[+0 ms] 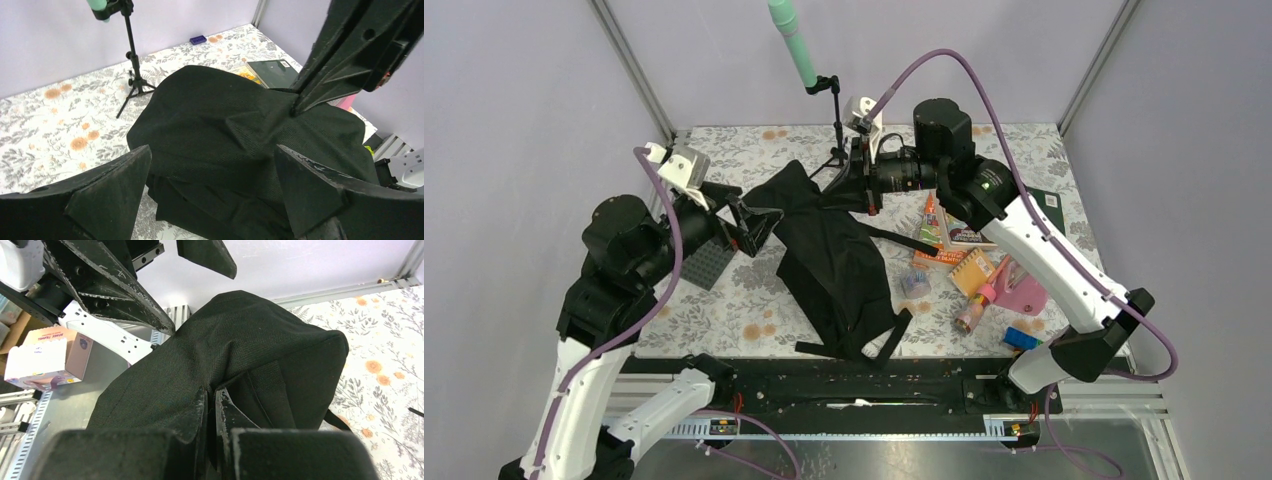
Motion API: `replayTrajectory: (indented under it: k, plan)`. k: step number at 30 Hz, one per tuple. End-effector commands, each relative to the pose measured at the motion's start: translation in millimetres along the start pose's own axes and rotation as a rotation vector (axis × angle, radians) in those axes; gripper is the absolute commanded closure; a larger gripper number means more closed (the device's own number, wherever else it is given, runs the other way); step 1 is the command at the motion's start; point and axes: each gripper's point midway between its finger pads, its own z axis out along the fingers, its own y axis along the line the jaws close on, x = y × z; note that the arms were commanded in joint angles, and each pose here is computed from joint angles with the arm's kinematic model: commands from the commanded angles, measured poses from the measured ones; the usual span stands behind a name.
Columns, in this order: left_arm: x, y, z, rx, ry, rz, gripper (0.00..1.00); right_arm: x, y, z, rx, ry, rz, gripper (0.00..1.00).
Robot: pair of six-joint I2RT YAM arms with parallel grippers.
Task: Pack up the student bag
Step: Adjust the student bag at the center of the board, then unzip the student bag at the center of the board.
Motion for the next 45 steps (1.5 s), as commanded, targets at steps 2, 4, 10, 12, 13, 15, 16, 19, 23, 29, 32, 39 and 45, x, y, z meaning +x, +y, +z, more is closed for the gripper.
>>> replayTrajectory:
  k: [2, 4, 10, 12, 13, 15, 16, 19, 23, 29, 32, 39, 45]
  plan:
    - [-4, -4, 16, 0.077, -0.034, 0.103, 0.01, -51, 18, -5, -0.105, -0.131, -0.104, 1.00]
    - [-2, -8, 21, 0.112, -0.026, 0.111, 0.01, -51, 17, -4, -0.112, -0.129, -0.101, 1.00]
    - [-3, -12, 34, 0.159, -0.047, 0.123, 0.04, -44, 9, 0, -0.117, -0.106, -0.070, 1.00]
    - [2, -10, 40, 0.156, -0.026, 0.126, 0.15, -41, 7, 2, -0.116, -0.090, -0.057, 1.00]
    - [5, -9, 42, 0.159, -0.012, 0.128, 0.25, -40, 6, 2, -0.113, -0.083, -0.055, 1.00]
    - [10, -8, 45, 0.161, 0.004, 0.128, 0.43, -36, 2, 4, -0.101, -0.072, -0.064, 1.00]
    - [12, -8, 46, 0.165, 0.011, 0.126, 0.53, -36, -1, 5, -0.092, -0.069, -0.062, 1.00]
    - [12, -10, 47, 0.176, 0.011, 0.125, 0.82, -37, -9, 4, -0.041, -0.074, -0.062, 1.00]
    - [5, -14, 43, 0.185, -0.013, 0.123, 1.00, -46, -25, -3, 0.094, -0.100, -0.071, 0.88]
    - [-19, 15, 42, -0.022, -0.044, 0.024, 1.00, -68, -57, -45, 0.456, -0.199, -0.005, 0.01]
    - [-25, 37, 44, -0.171, -0.041, -0.061, 1.00, -64, -62, -74, 0.595, -0.229, -0.007, 0.00]
    - [-33, 73, 50, -0.393, -0.098, -0.222, 1.00, -13, -55, -109, 0.723, -0.300, 0.155, 0.00]
    - [-25, 86, 60, -0.453, -0.105, -0.256, 1.00, 54, -44, -91, 0.691, -0.276, 0.380, 0.13]
